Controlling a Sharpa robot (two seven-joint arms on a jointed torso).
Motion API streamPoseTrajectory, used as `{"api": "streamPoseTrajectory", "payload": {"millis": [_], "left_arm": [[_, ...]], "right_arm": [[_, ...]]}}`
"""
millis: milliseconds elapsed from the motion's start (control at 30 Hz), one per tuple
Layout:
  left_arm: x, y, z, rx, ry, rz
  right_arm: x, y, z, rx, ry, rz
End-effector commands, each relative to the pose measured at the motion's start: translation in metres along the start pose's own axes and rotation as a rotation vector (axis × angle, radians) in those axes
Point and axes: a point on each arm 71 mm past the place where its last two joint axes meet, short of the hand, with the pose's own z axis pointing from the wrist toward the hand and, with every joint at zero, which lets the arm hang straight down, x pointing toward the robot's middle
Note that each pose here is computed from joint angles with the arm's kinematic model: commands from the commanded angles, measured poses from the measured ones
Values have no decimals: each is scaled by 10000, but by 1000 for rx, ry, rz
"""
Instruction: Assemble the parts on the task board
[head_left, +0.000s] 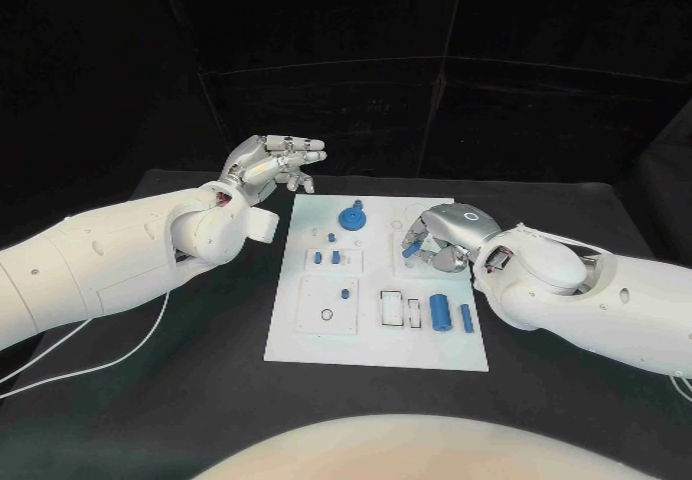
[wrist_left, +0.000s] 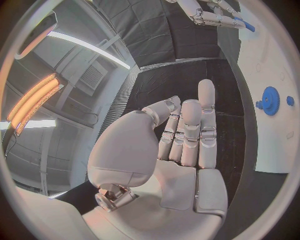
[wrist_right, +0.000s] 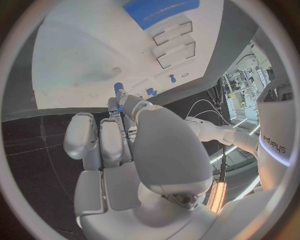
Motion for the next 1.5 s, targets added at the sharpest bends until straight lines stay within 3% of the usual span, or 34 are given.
{"api": "streamPoseTrajectory", "payload": {"millis": [33,233,667,1133,1500], "left_arm": [[4,-13,3,3,12,-6],[-1,-12,5,3,11,-5],[17,-10,13,5,14,-7],[54,-14,22,9,28,-13],[63,-16,25,12,37,-18]], "right_arm": [[-78,104,-41,-37,-65,37],[-109,396,-57,-138,-75,87],[85,1015,188,-293,74,127],[366,1207,310,-319,209,108],[486,1225,346,-318,238,93]]}}
